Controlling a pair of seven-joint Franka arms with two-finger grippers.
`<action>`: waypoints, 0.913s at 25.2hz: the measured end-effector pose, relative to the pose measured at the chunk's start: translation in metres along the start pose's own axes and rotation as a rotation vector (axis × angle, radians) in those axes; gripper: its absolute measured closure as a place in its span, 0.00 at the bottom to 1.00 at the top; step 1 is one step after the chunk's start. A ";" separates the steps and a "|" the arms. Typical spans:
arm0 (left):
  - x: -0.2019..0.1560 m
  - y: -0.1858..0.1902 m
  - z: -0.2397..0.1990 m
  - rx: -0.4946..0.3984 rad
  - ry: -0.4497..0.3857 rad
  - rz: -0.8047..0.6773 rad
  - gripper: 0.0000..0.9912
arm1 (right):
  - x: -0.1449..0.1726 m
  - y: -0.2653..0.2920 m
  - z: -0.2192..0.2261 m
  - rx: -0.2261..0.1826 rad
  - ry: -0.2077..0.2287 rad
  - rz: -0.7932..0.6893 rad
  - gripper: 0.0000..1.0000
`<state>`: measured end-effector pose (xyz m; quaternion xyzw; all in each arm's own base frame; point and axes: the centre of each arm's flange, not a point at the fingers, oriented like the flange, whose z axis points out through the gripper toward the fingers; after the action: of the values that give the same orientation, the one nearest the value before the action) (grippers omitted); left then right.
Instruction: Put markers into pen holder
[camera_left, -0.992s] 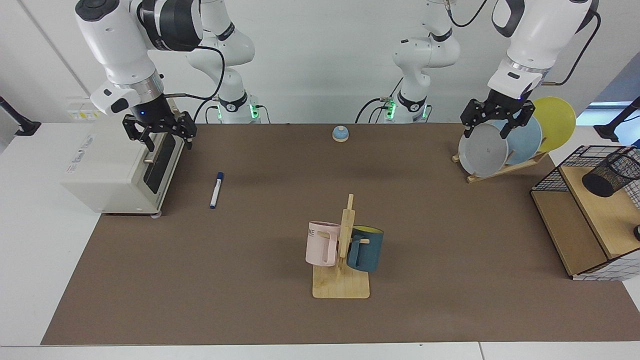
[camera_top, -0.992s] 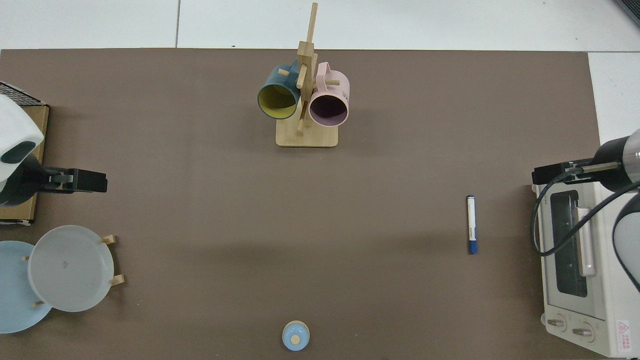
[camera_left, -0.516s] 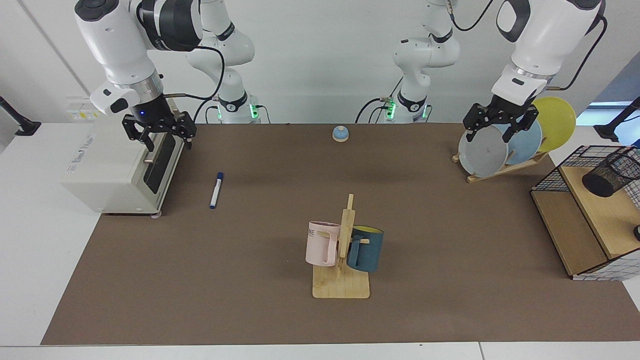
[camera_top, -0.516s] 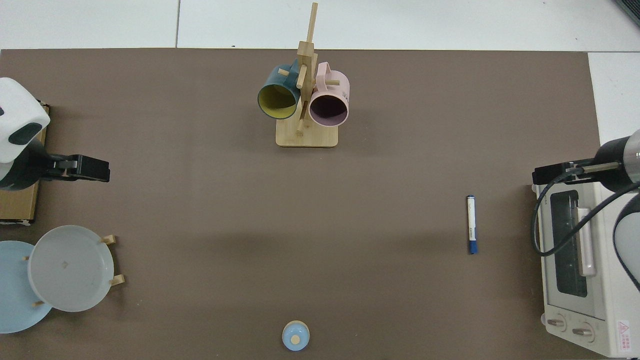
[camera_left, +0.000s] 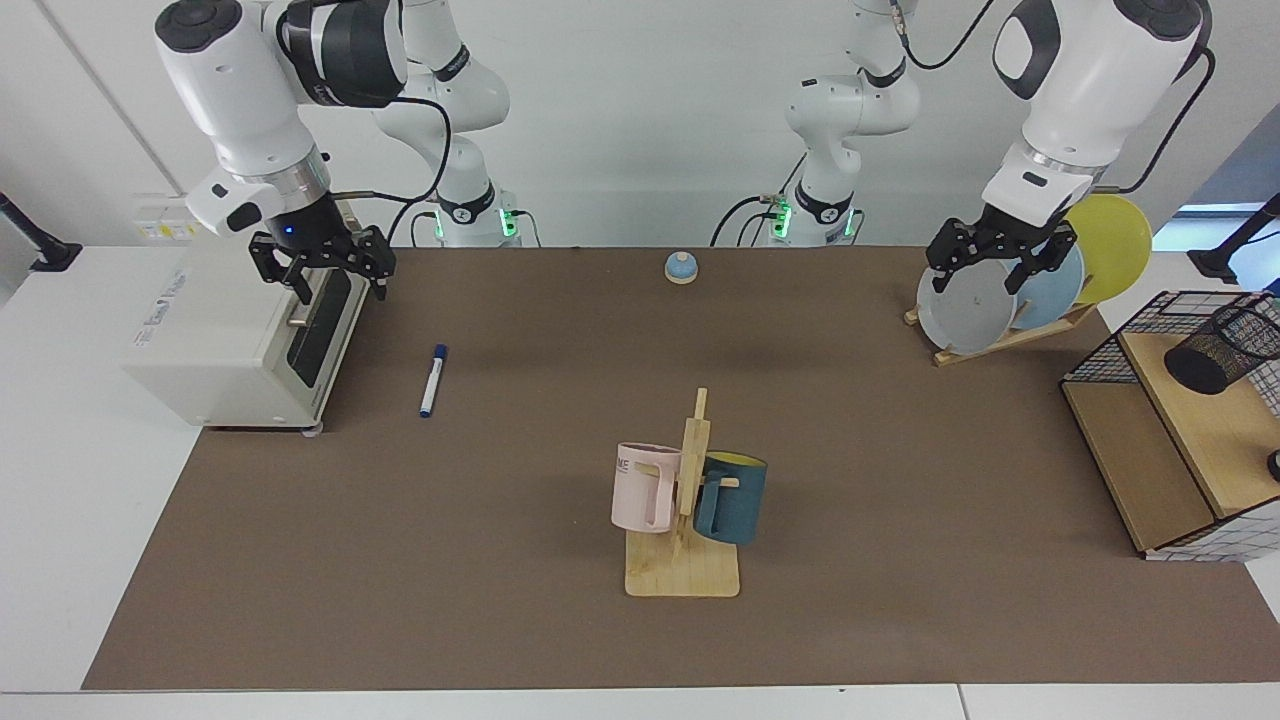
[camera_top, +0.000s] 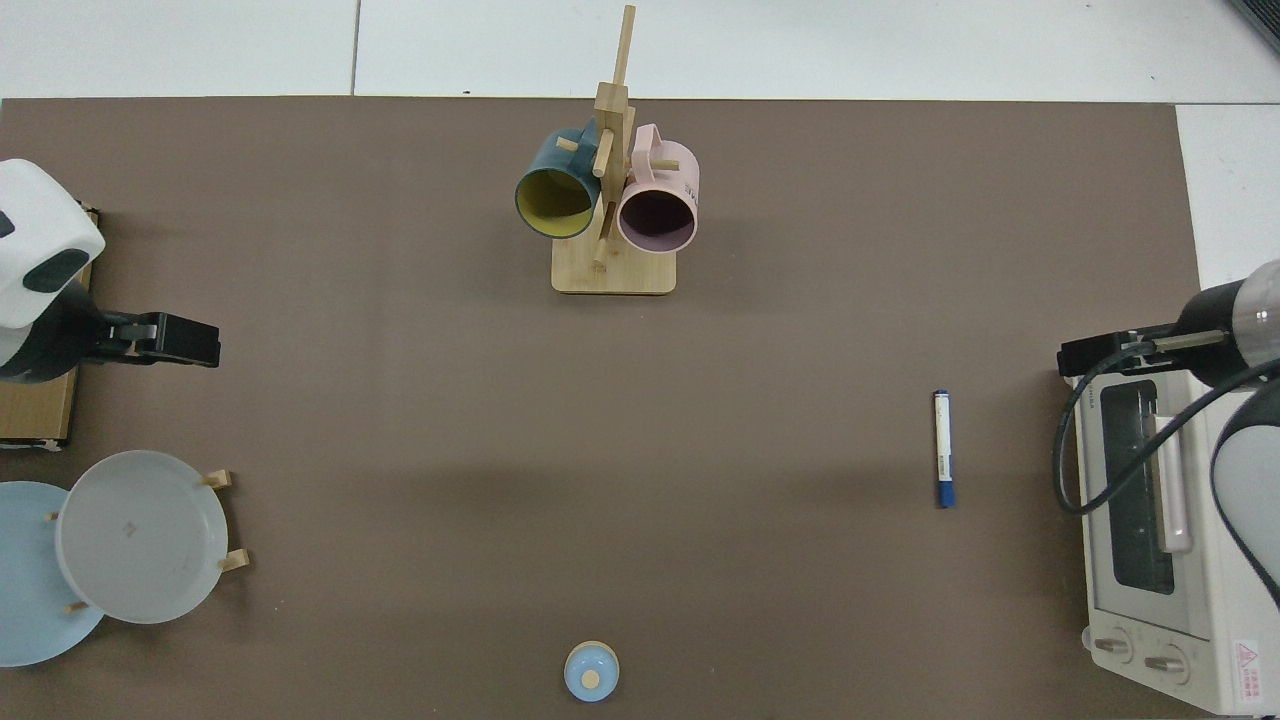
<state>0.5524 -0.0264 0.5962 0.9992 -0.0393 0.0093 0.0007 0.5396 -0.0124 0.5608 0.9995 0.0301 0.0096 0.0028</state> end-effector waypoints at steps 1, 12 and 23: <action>0.000 0.000 0.002 0.000 -0.004 0.001 0.00 | -0.001 0.000 0.008 0.001 -0.015 -0.001 0.00; 0.000 0.000 0.018 0.001 -0.026 0.007 0.00 | 0.009 -0.006 0.139 -0.019 -0.067 0.044 0.00; 0.000 0.000 0.021 -0.001 -0.026 0.159 0.00 | 0.020 -0.006 0.225 -0.046 -0.120 0.057 0.00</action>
<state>0.5525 -0.0262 0.5749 0.9929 -0.1187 -0.0038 -0.0002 0.5638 -0.0063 0.3359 0.9984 0.0014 -0.0495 0.0275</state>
